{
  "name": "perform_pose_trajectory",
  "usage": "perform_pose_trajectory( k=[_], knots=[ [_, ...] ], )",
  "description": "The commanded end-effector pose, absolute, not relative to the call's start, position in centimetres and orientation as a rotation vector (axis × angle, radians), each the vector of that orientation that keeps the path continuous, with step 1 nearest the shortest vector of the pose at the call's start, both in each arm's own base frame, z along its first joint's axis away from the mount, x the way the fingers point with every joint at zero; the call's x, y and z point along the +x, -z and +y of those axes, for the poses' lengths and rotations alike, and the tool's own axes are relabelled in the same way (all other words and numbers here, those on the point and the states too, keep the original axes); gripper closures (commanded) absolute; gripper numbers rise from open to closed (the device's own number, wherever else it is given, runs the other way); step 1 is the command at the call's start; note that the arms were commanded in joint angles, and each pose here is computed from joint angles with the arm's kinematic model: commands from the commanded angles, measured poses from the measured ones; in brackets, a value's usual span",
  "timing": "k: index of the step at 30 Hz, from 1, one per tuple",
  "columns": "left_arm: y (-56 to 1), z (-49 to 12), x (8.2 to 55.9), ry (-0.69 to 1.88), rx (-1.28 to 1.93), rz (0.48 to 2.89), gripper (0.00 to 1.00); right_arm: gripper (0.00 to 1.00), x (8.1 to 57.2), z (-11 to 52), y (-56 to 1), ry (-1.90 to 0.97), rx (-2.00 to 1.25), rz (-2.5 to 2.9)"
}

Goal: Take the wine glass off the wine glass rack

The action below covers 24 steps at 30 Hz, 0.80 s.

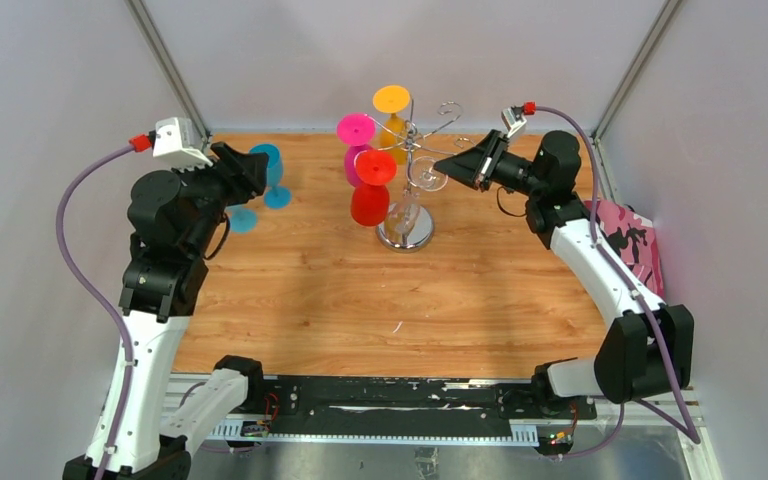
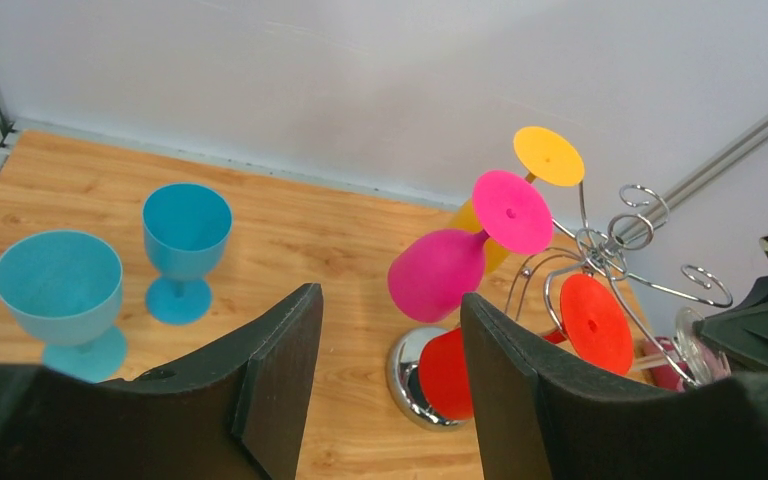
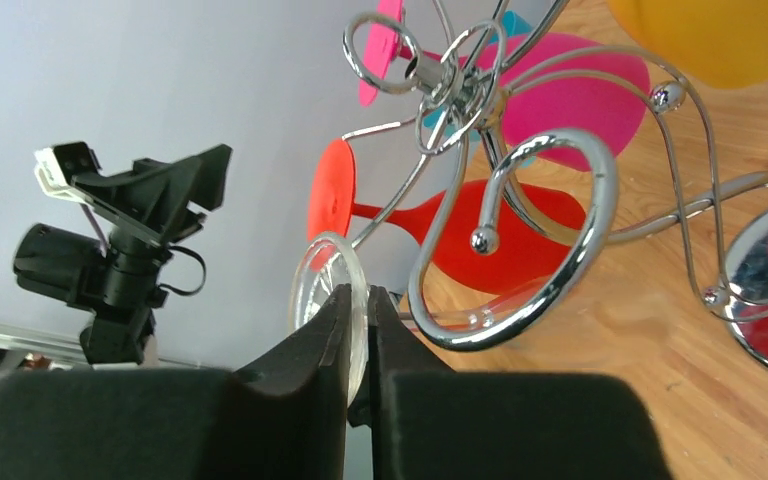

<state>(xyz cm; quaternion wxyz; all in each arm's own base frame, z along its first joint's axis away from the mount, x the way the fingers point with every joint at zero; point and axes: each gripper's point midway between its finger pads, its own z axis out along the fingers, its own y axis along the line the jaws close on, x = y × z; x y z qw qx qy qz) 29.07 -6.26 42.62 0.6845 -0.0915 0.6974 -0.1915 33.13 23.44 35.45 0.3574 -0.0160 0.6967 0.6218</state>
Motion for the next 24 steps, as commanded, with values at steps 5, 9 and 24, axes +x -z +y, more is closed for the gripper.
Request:
perform_pose_trajectory(
  k=[5, 9, 24],
  knots=[
    [-42.3, -6.4, 28.9, 0.440, -0.205, 1.561, 0.41, 1.00, 32.7, 23.9, -37.4, -1.617, -0.048, 1.757],
    [-42.4, -6.3, 28.5, 0.441, -0.207, 1.556, 0.41, 1.00, 32.5, 23.8, -37.5, -1.633, 0.006, 1.794],
    [-42.2, -6.7, 28.5, 0.470, -0.212, 1.557, 0.44, 1.00, 29.3, 24.5, -39.2, -1.629, 0.017, 1.983]
  ],
)
